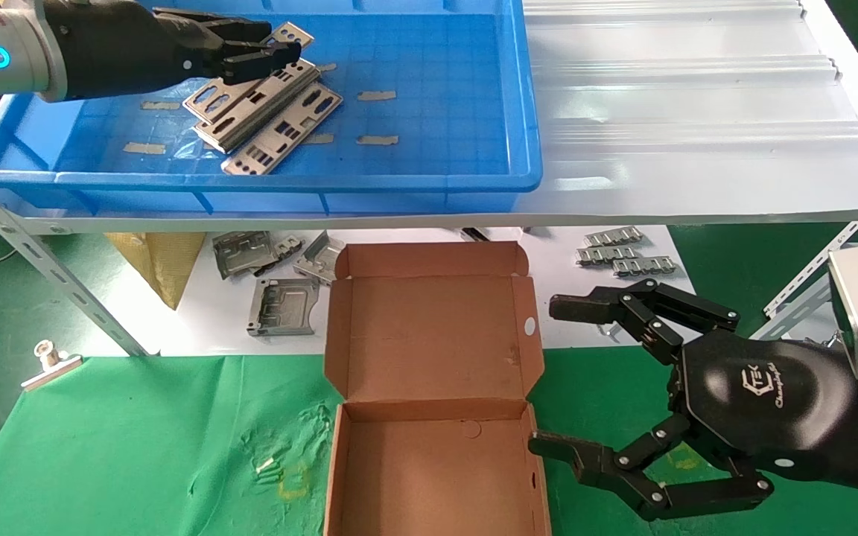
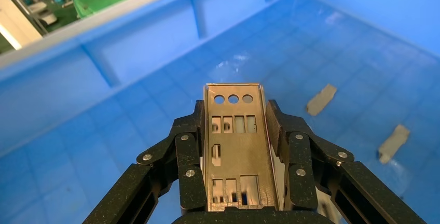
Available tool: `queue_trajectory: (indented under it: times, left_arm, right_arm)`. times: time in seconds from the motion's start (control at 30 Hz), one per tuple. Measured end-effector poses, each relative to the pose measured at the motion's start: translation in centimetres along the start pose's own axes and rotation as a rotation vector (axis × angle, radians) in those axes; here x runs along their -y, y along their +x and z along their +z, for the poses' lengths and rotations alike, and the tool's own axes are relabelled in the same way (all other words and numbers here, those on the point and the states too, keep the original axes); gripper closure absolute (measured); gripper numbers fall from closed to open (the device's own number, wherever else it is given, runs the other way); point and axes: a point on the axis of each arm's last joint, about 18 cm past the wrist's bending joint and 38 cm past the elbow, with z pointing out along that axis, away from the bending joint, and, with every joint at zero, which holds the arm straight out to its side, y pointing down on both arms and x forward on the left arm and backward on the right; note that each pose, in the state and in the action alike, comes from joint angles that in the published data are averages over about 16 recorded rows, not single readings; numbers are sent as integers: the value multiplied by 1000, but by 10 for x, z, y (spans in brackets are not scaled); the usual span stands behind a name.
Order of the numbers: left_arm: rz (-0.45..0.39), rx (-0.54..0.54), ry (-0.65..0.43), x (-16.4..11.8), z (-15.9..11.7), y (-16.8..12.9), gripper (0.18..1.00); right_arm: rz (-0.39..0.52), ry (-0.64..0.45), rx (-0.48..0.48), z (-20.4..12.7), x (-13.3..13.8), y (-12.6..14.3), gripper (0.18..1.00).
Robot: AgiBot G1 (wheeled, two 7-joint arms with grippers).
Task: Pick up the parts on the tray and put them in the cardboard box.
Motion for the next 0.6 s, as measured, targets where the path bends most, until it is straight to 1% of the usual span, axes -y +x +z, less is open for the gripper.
queue_trajectory:
  times: [0.17, 0.33, 0.47, 0.6]
  left_arm:
    - [18, -97, 26, 6, -8, 14, 731]
    - [50, -245, 51, 7, -20, 37, 731]
    - [85, -370, 65, 2, -29, 58, 732]
    - [132, -482, 74, -11, -37, 80, 732]
  right_arm:
    - [0, 0, 0, 0, 0, 0, 178]
    - [0, 0, 0, 0, 0, 0, 178]
    - [0, 0, 0, 0, 0, 0, 178]
    - [0, 0, 0, 0, 0, 0, 178]
